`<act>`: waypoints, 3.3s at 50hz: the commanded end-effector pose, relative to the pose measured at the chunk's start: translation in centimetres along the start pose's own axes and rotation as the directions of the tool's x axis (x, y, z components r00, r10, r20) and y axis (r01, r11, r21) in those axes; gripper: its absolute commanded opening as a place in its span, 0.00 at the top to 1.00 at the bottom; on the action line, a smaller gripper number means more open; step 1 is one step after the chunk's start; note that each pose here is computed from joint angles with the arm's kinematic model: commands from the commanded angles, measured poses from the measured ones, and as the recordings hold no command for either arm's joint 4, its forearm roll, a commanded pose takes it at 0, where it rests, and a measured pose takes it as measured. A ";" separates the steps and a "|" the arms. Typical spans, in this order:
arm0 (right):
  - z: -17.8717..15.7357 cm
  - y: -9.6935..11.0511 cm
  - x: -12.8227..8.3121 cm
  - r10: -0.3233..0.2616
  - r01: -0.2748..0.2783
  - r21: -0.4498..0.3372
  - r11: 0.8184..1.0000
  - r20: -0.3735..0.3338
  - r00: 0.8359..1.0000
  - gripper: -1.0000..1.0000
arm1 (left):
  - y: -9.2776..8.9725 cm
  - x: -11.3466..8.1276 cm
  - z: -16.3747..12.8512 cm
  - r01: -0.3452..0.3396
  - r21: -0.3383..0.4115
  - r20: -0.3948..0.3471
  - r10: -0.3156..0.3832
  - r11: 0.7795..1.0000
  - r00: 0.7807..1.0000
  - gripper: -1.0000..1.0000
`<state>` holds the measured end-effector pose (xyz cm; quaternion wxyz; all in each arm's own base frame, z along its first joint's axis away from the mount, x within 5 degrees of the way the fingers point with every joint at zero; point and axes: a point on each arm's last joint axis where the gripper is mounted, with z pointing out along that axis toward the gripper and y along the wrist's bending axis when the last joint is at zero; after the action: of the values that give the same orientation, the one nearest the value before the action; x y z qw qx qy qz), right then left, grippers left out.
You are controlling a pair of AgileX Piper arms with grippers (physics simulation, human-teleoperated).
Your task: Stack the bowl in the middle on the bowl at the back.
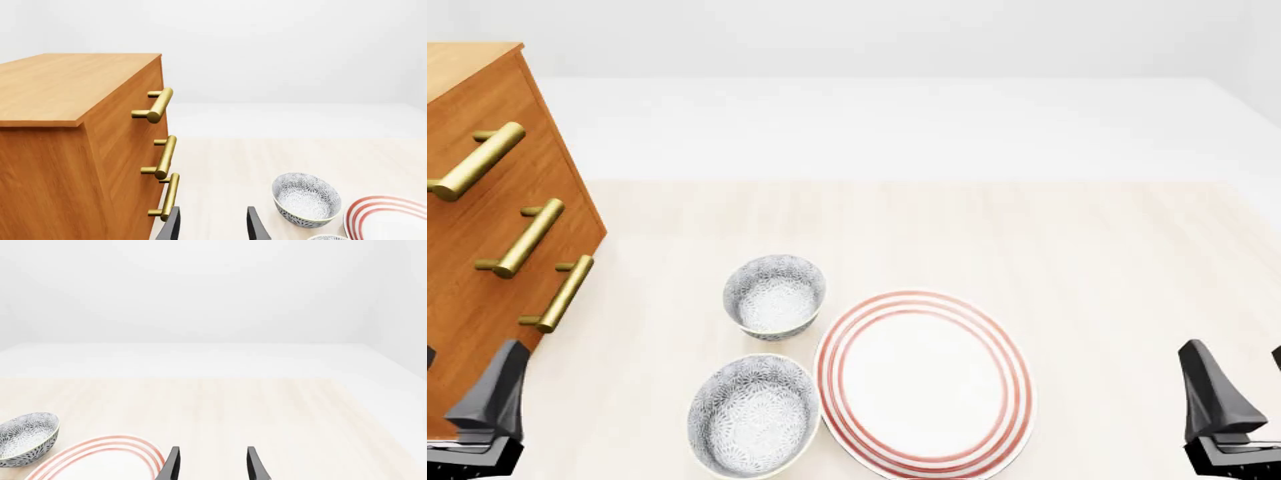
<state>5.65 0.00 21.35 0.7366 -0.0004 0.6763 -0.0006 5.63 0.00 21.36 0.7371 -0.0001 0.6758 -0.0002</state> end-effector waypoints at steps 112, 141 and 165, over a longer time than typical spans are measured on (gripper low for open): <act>0.1 0.0 -0.1 -0.006 0.006 0.004 1.000 -0.002 1.000 0.00 | -7.6 -0.7 8.3 0.255 0.195 -0.835 0.024 0.947 0.549 0.00; 0.1 0.0 0.0 -0.005 0.005 0.004 1.000 -0.003 1.000 0.00 | -9.4 6.1 9.7 0.238 0.202 -0.872 0.064 0.950 0.485 0.00; 0.1 0.0 -0.1 -0.008 0.008 0.003 1.000 -0.002 1.000 0.00 | -9.7 9.5 9.6 0.198 0.244 -0.886 0.136 0.949 0.443 1.00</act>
<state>5.71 -0.02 21.41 0.7359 -0.0017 0.6770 -0.0043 16.50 -9.68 14.45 0.2723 0.0471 0.9504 -0.1425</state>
